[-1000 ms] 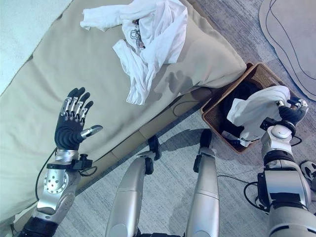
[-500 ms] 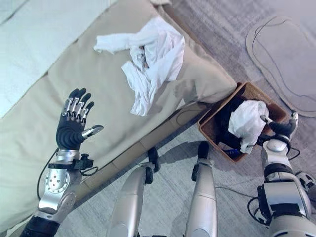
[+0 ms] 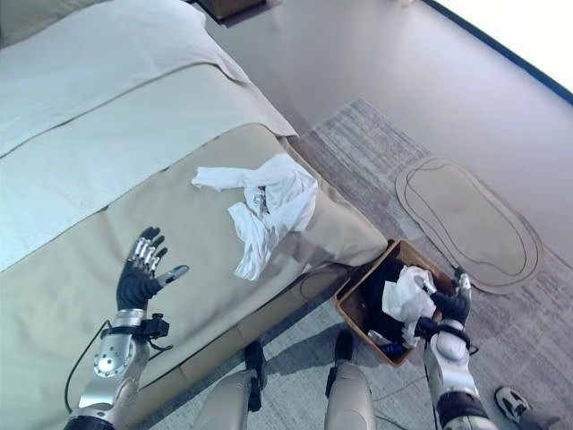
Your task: Pick up clothes into the bucket
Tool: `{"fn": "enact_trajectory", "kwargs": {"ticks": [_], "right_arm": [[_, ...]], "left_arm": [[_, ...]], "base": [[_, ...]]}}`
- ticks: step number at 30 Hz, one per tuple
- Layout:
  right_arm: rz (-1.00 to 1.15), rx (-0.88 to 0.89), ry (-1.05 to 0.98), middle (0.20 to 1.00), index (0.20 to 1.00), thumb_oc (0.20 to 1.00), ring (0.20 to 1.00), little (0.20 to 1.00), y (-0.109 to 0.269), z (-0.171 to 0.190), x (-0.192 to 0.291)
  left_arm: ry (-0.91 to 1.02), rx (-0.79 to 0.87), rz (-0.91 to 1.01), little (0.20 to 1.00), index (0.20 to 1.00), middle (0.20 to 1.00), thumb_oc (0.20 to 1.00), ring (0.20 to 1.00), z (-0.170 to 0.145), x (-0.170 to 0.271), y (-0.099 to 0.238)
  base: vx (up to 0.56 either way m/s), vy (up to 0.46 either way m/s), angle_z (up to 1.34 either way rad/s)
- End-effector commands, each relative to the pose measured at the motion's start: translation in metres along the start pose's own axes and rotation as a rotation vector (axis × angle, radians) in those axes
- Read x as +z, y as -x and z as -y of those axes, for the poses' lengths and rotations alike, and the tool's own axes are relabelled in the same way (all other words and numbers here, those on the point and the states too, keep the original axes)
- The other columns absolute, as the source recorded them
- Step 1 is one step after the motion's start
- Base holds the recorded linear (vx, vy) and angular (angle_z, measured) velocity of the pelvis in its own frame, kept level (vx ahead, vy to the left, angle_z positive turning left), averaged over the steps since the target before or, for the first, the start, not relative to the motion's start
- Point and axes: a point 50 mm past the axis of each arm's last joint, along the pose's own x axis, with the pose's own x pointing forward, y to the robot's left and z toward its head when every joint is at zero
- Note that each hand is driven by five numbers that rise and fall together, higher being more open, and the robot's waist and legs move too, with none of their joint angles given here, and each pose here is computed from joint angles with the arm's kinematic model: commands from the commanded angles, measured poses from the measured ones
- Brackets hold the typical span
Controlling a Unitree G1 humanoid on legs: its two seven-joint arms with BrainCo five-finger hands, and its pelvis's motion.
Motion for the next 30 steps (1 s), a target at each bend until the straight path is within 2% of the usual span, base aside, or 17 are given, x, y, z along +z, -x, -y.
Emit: {"fn": "enact_trajectory", "kwargs": {"ticks": [1,3,11,17,27,30], "right_arm": [[0.121,0.070,0.006,1.000,1.000,1.000,1.000,1.000,0.003,0.000,0.018],[0.109,0.126,0.017,1.000,1.000,1.000,1.000,1.000,0.011,-0.007,0.012],[0.055,0.116,-0.015,1.000,1.000,1.000,1.000,1.000,0.026,-0.003,-0.004],[-0.015,0.110,-0.076,1.000,1.000,1.000,1.000,1.000,0.043,0.002,-0.022],[0.046,0.179,-0.092,1.000,1.000,1.000,1.000,1.000,0.035,-0.023,-0.004],[0.078,0.238,-0.105,1.000,1.000,1.000,1.000,1.000,0.033,-0.038,0.006]], "left_arm": [[-0.049,-0.015,0.069,1.000,1.000,1.000,1.000,1.000,-0.003,0.013,-0.006],[-0.043,0.004,0.052,1.000,1.000,1.000,1.000,1.000,-0.002,0.009,-0.007],[-0.046,0.010,0.001,1.000,1.000,1.000,1.000,1.000,0.002,-0.002,-0.006],[-0.001,0.080,-0.066,1.000,1.000,1.000,1.000,1.000,-0.009,-0.014,0.006],[-0.023,0.199,-0.058,1.000,1.000,1.000,1.000,1.000,-0.022,-0.017,0.015],[-0.100,0.219,-0.001,1.000,1.000,1.000,1.000,1.000,-0.027,-0.008,0.008]], "base": [[0.05,-0.092,0.22],[0.09,-0.115,0.27],[0.06,-0.092,0.03],[0.02,-0.089,-0.18],[0.18,0.227,-0.47],[0.00,0.248,-0.74]]}}
